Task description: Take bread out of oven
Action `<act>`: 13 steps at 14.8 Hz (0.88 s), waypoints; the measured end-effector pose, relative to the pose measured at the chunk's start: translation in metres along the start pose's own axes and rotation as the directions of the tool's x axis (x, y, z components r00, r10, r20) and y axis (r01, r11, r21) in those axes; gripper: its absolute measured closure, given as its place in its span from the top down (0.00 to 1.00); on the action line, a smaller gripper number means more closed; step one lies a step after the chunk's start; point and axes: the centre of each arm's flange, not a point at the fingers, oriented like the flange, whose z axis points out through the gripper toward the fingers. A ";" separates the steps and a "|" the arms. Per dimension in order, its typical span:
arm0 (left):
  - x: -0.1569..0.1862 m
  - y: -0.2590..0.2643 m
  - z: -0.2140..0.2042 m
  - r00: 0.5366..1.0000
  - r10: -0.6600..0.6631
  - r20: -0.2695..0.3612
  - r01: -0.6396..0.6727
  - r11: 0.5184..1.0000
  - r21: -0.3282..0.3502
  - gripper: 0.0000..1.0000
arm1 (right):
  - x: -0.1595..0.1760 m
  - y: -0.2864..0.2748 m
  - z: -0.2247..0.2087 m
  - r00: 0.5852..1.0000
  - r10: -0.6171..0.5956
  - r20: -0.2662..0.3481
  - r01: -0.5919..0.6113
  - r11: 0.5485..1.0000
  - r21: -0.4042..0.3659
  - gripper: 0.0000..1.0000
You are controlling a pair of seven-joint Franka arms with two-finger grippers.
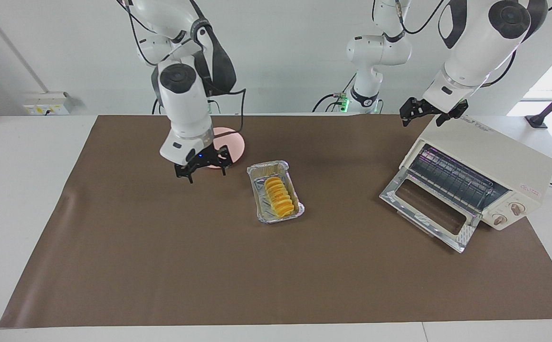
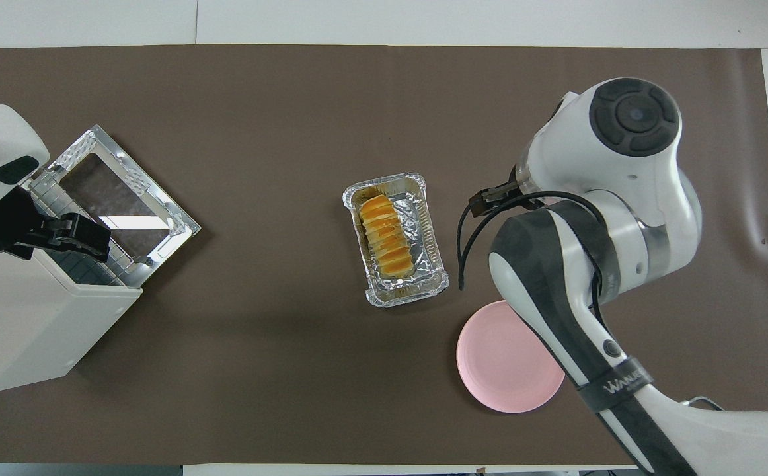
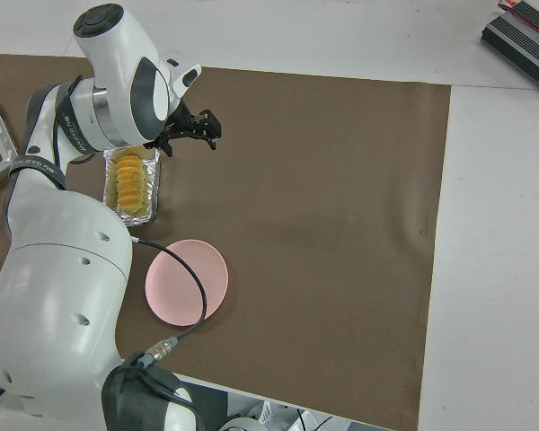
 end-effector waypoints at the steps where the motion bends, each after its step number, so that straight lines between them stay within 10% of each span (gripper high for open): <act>1: 0.000 0.000 0.000 1.000 0.000 0.000 0.000 1.000 0.000 1.00 | 0.004 -0.012 0.012 1.000 0.013 0.006 -0.013 1.000 0.016 1.00; 11: -0.008 -0.002 -0.012 1.000 -0.004 -0.027 0.004 1.000 -0.001 1.00 | 0.002 -0.086 0.103 0.990 0.135 0.033 -0.136 0.990 0.037 0.86; 13: -0.008 -0.002 -0.012 1.000 -0.004 -0.027 0.004 1.000 -0.001 1.00 | -0.004 -0.091 0.113 0.987 0.157 0.034 -0.158 0.987 0.039 0.66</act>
